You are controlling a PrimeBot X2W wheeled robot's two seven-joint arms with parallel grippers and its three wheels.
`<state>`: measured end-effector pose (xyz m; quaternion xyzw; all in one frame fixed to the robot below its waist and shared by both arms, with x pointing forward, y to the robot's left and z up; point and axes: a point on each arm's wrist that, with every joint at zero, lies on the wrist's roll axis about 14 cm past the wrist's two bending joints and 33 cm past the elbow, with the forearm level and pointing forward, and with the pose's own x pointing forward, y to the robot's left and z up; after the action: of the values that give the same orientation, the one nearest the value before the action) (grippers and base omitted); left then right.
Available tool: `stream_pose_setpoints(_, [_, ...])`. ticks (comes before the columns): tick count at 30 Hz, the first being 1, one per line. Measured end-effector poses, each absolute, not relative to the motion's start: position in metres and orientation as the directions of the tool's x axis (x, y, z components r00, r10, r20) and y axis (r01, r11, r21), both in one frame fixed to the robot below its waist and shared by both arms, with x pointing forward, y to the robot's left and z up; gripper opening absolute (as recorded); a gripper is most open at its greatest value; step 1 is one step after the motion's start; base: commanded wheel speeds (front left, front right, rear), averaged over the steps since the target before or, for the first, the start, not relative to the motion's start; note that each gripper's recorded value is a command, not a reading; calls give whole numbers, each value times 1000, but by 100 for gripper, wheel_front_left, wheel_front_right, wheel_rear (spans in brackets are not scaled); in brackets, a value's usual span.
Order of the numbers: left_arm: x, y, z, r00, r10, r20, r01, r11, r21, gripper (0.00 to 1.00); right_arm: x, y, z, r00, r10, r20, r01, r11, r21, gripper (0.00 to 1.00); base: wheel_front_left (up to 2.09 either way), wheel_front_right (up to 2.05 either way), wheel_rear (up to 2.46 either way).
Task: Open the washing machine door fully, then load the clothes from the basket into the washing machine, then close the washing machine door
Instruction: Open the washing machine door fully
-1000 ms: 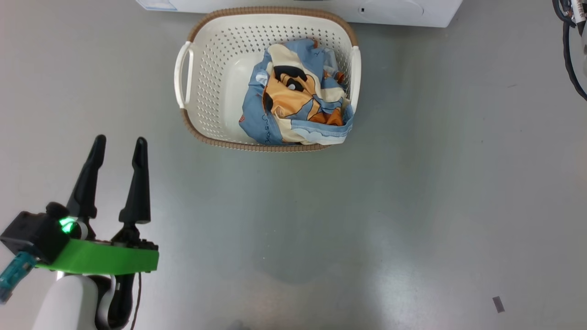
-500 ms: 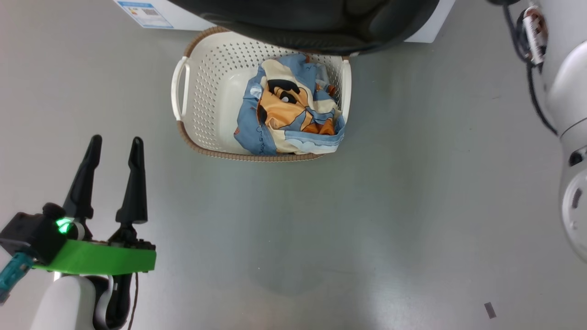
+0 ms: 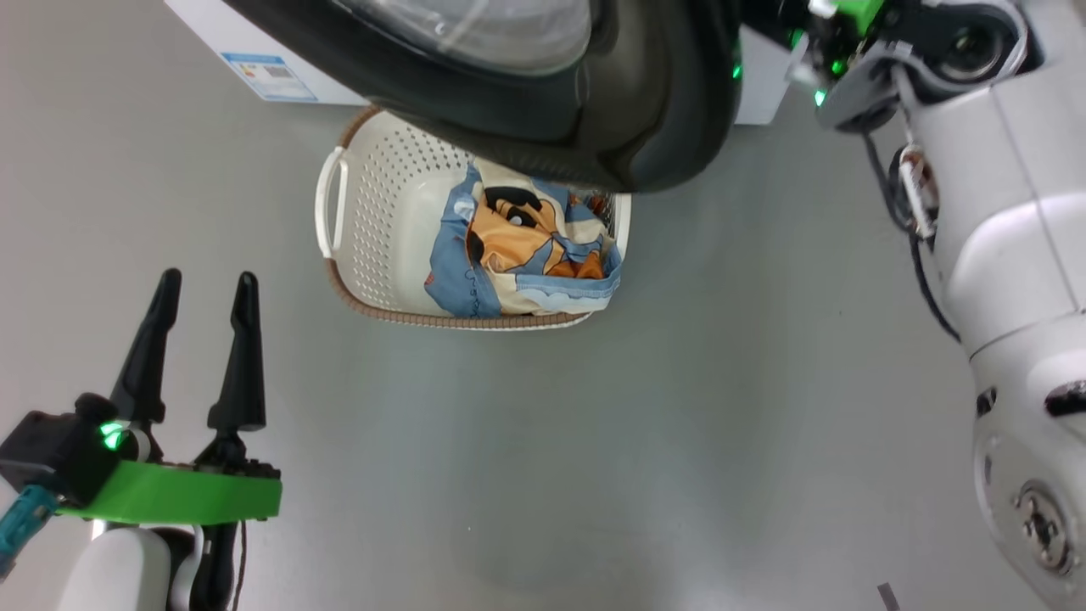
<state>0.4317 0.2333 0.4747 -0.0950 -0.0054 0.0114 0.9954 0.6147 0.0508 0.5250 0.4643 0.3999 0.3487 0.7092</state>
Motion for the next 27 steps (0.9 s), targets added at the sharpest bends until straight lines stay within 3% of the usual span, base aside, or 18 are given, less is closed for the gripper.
stream_pose_setpoints(10, [420, 236, 485, 999, 36, 29, -30, 983, -182, 100, 566, 69, 517, 315, 918, -241, -147, 298, 943, 0, 0, 0, 0])
stream_pose_setpoints(20, [407, 236, 498, 998, 38, 59, -27, 984, -174, 100, 496, 99, 515, 123, 964, -234, -189, 255, 948, 0, 0, 0, 0])
stream_pose_setpoints(27, [402, 238, 508, 996, 43, 84, -29, 987, -161, 100, 458, 118, 516, 28, 975, -219, -203, 220, 954, 0, 0, 0, 0])
